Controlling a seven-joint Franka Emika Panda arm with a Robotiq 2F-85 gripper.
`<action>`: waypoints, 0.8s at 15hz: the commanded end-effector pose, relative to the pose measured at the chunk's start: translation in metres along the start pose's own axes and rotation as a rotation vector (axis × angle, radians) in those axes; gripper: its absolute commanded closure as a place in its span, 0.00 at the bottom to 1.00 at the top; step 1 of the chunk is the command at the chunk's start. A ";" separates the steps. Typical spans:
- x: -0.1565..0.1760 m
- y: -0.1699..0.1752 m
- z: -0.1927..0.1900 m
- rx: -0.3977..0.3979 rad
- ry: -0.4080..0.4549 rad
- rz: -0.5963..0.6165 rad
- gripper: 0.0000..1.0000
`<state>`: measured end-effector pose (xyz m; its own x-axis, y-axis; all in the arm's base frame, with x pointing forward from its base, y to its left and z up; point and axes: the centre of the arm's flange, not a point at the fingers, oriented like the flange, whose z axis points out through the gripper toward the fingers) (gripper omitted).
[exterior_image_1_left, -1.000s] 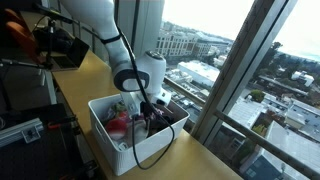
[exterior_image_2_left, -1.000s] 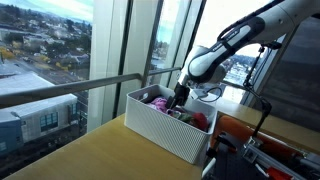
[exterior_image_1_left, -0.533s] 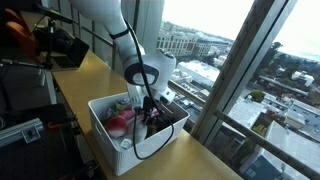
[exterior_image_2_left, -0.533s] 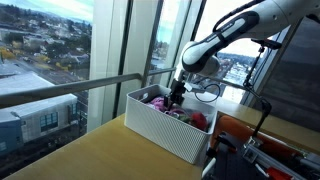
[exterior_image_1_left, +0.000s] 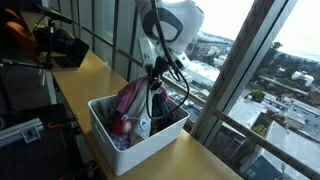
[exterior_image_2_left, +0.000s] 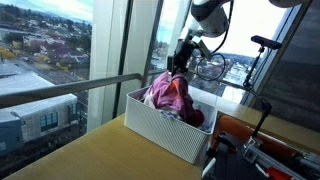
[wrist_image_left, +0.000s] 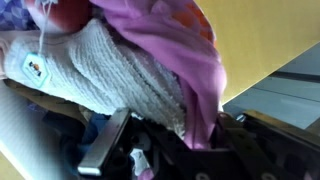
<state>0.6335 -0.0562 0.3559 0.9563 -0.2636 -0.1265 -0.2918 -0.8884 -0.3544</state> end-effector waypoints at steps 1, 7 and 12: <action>-0.007 -0.028 -0.094 0.076 0.077 -0.014 0.96; -0.040 -0.111 -0.239 0.171 0.314 -0.162 0.96; -0.114 -0.227 -0.276 0.201 0.338 -0.337 0.96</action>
<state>0.6103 0.0070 0.6746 0.9322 -0.1828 0.3123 -0.0076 -0.8728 -0.4881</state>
